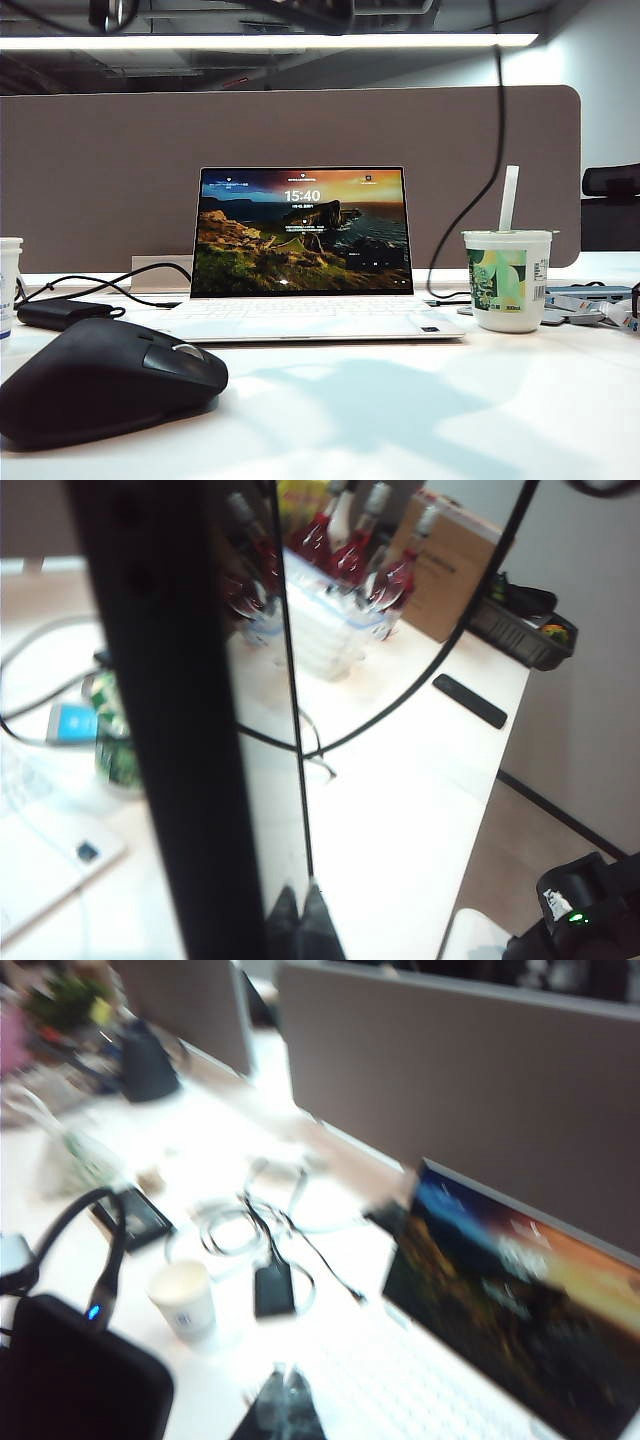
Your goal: Pick up the black phone, pick up the charger plug, insert the charger plug into the phone's charging port, and finally place the connected phone back on the desk.
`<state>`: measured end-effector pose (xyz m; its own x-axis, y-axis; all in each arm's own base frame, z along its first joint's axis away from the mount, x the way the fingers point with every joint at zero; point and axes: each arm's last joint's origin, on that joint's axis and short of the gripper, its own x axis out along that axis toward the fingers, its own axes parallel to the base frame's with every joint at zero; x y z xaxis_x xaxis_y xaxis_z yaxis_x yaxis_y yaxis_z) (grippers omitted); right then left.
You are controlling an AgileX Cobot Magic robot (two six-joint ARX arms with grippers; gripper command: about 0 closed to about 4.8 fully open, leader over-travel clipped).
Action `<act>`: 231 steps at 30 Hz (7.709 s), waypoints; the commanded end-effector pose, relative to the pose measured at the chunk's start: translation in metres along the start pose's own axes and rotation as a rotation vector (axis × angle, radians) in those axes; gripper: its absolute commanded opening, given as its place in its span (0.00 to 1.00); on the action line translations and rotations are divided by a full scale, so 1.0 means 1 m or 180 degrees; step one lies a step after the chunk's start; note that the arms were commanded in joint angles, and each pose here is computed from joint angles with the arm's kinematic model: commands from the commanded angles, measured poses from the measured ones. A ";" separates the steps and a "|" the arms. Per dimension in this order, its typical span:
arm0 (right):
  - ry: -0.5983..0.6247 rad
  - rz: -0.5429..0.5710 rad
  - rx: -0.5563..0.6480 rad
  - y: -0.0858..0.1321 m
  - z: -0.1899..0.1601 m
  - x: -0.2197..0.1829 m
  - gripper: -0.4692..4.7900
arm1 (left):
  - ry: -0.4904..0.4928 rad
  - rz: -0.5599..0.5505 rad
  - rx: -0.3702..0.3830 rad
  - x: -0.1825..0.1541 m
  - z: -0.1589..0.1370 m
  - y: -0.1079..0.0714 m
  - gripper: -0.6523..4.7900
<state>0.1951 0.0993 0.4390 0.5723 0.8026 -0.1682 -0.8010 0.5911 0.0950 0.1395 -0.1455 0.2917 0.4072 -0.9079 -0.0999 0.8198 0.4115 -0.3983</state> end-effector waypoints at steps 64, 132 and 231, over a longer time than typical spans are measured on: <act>0.0112 -0.0502 -0.0043 0.021 -0.001 -0.043 0.08 | 0.1782 0.0679 -0.1464 0.119 -0.113 0.059 0.29; 0.1542 -0.1084 0.0450 0.028 -0.048 -0.064 0.08 | 0.1332 0.1926 0.0347 0.013 0.025 -0.022 0.11; -0.0095 -0.1142 -0.0199 0.054 -0.191 -0.107 0.08 | -0.1377 0.3472 0.1252 -0.141 -0.109 0.071 0.11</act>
<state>0.0577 0.0305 0.2717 0.8193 0.5466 -0.1731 -0.5580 0.8296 -0.0216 0.0967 0.0028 0.1771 0.9928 -0.0003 0.1200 -0.0007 1.0000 0.0082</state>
